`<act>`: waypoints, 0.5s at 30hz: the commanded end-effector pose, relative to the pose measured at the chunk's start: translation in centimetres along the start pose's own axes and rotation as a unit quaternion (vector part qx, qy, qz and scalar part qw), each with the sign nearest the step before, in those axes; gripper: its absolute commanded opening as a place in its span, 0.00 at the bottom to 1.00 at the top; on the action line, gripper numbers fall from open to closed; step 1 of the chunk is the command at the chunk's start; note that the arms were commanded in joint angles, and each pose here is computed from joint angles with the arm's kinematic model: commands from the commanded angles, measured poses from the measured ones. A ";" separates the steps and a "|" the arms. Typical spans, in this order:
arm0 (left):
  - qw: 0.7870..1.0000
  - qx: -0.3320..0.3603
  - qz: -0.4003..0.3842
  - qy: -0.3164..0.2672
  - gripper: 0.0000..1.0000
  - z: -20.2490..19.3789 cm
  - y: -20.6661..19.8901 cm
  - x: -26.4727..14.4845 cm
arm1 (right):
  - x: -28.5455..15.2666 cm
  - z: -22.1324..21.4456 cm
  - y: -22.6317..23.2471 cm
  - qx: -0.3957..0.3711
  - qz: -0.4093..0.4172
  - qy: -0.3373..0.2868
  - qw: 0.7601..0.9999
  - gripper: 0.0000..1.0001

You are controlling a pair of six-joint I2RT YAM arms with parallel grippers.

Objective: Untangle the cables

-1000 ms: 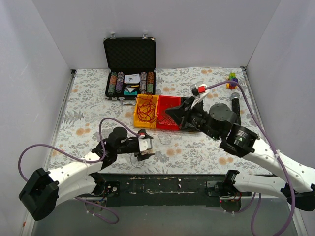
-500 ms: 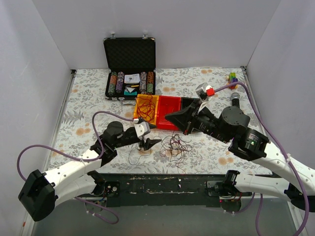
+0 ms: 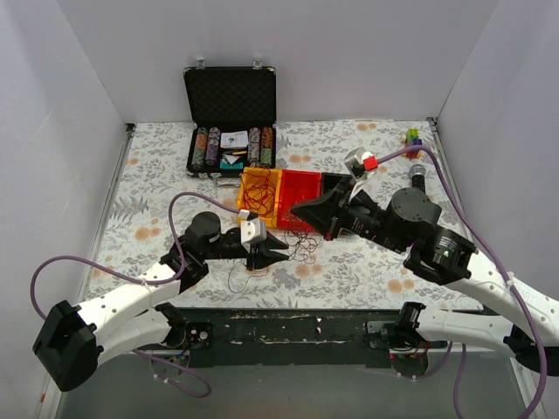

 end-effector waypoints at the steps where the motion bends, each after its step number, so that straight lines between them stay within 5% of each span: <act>1: 0.999 0.024 0.017 -0.025 0.21 1.8 0.5 0.2 | -0.1 2.1 1.0 0.006 0.021 -0.034 0.999 0.01; 11: 0.996 0.036 0.078 -0.015 0.12 0.1 2.1 -0.6 | -0.5 2.6 1.2 0.008 0.022 -0.042 0.999 0.01; 15: 0.995 0.028 0.094 -0.009 0.33 -0.5 2.5 -1.2 | -0.6 2.5 1.2 0.008 0.022 -0.040 0.999 0.01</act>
Point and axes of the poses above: each gripper's point midway between its finger pads, its own x axis out along the fingers, its own y axis along the line the jaws close on, z = x × y, the point moved 3 cm from there along -x, back along the fingers, and after that the axes turned 8 degrees about -x, right-handed, at the moved point
